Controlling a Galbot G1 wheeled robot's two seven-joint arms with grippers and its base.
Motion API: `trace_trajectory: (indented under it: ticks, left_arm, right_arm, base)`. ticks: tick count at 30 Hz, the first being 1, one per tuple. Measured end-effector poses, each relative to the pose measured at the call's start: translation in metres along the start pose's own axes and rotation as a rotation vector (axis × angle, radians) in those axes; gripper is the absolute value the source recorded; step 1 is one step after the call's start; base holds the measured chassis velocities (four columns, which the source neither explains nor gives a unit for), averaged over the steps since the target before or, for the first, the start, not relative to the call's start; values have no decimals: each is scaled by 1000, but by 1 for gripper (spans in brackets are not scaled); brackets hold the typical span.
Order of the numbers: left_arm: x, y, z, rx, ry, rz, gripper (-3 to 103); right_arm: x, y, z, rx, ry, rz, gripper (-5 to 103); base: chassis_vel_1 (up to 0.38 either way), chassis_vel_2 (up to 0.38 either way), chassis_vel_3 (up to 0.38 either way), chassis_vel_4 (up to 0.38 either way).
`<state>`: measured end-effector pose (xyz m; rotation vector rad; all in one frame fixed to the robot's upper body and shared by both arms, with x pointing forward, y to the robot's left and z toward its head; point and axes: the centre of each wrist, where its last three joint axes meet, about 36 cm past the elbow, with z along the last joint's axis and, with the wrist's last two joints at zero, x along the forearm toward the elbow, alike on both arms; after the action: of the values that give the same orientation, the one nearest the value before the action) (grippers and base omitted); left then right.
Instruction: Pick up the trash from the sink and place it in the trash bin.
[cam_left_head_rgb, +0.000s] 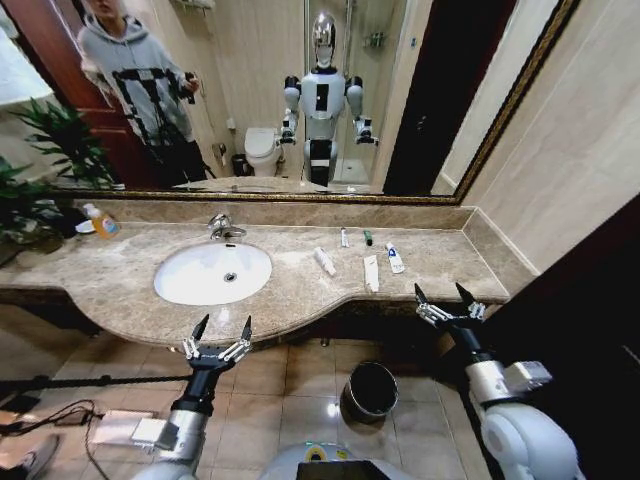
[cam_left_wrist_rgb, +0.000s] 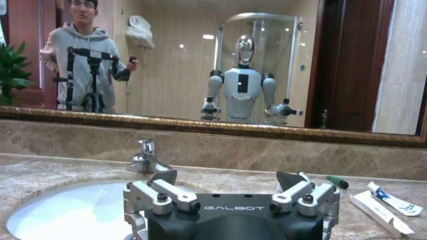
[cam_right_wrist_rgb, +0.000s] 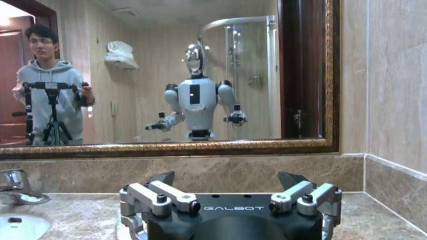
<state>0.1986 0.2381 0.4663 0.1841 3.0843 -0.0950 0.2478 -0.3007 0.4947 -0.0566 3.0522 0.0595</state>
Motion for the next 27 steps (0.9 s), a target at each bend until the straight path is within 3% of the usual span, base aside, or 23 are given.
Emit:
trace_trajectory:
  ticks: [10,27]
  left_arm:
    - [0,0,0,0,0,0,100]
    - [0,0,0,0,0,0,100]
  right_arm:
    - [-14,9,-2,-42,-17,-19,100]
    - [-11,10,-5,-55,-31,-20,100]
  base:
    - [0,0,0,0]
    - [0,0,0,0]
